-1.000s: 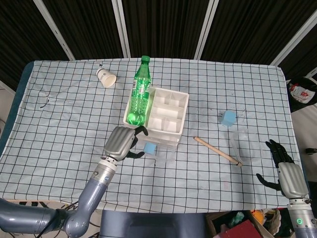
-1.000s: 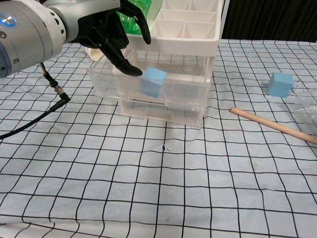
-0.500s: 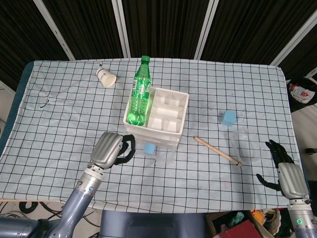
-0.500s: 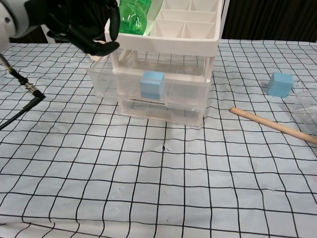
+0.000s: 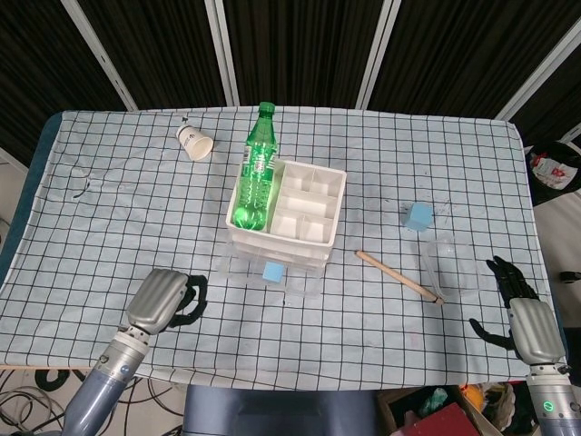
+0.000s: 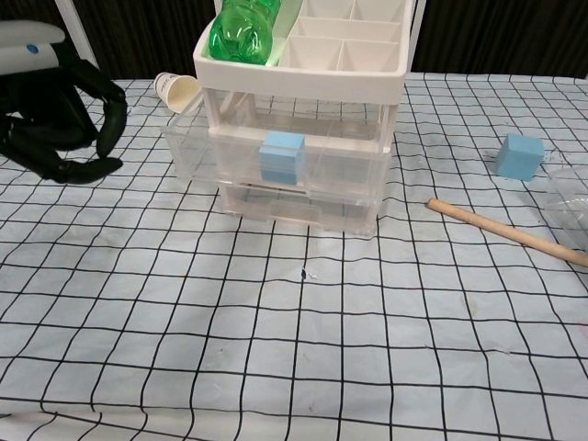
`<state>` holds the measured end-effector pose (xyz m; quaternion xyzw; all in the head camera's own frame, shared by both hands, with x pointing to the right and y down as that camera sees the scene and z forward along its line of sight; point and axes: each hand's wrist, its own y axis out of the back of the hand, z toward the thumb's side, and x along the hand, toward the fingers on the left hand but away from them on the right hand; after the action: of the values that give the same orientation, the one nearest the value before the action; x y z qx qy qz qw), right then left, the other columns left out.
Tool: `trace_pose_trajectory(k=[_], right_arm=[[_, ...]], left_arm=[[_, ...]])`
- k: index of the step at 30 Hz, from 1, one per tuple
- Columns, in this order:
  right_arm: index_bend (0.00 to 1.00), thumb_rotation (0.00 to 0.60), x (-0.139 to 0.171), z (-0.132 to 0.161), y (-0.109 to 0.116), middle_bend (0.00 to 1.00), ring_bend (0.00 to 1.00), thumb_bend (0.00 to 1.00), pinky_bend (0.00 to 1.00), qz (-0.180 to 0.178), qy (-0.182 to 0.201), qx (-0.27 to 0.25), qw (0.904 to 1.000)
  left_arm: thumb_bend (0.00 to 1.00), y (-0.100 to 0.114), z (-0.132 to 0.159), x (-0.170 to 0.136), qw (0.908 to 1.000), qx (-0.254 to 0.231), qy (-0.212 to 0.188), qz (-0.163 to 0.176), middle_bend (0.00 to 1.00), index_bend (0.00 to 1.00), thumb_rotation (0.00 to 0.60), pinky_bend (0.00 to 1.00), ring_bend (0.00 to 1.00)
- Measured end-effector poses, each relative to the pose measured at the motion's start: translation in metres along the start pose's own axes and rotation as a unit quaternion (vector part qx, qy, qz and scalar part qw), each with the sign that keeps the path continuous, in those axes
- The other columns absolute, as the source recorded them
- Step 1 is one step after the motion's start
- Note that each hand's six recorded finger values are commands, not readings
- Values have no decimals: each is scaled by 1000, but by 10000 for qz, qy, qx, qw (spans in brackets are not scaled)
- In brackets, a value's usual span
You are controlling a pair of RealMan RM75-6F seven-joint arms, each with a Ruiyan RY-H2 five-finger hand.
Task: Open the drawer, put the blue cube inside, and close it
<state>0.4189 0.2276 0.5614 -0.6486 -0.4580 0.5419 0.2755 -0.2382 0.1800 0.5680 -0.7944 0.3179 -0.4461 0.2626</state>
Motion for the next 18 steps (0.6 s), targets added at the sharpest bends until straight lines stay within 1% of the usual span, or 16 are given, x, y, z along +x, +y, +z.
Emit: trace_pose_trajectory(k=[4,14,18], right_arm=[[0,600,0,0,0,0,0,191,187,-7,-8,-5,10000],[0,600,0,-1,0,0,0,194,187,0,-12,-4,10000],[0,600,0,-1,0,0,0,196,187,5,-13,-11,10000]], left_arm=[[401,-16,-3,-1,9996,64,-51,-268,1000,681,600,967,1000],[401,-42,10,15,9982,-122,-216,-544,1000,677,600,967,1000],[401,-48,15,23,9972,-264,-228,-661,1000,677,600,967,1000]])
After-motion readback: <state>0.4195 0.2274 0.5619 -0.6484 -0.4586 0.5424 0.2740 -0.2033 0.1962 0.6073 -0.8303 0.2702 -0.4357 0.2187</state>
